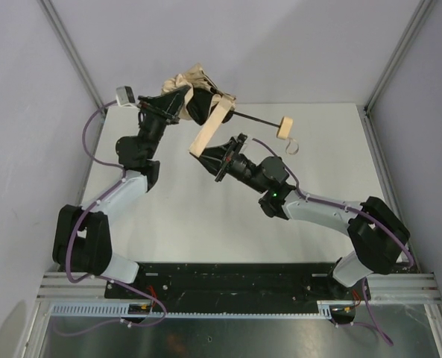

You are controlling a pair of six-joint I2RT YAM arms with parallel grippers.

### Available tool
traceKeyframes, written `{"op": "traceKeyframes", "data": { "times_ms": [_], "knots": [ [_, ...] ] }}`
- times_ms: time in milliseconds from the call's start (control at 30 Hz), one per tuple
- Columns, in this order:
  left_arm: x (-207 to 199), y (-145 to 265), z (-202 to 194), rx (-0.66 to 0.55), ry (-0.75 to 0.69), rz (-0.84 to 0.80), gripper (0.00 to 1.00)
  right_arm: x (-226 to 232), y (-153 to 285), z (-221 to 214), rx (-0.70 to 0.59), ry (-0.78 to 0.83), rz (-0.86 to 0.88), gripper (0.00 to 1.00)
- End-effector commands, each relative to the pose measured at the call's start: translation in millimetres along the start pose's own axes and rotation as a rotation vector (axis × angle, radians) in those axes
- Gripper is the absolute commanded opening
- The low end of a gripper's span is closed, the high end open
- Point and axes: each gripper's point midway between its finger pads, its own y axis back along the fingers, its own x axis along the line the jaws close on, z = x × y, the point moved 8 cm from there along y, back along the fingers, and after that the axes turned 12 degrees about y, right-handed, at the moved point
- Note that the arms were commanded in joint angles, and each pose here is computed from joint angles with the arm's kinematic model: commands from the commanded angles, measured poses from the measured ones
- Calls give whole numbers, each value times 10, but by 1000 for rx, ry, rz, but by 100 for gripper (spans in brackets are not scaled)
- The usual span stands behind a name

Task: Put away the umbrella

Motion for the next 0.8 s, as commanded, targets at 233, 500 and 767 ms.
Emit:
{"op": "traceKeyframes", "data": {
  "times_ms": [233, 500, 767],
  "knots": [
    [-1116, -39, -374, 101, 398, -422, 0, -129, 3, 475, 5, 56, 75, 0],
    [-739, 406, -748, 198, 556, -21, 0, 129, 93, 1033, 60, 468, 119, 0],
    [-444, 761, -881, 241, 466, 284, 0, 387, 306, 1031, 82, 899, 101, 0]
  ]
}}
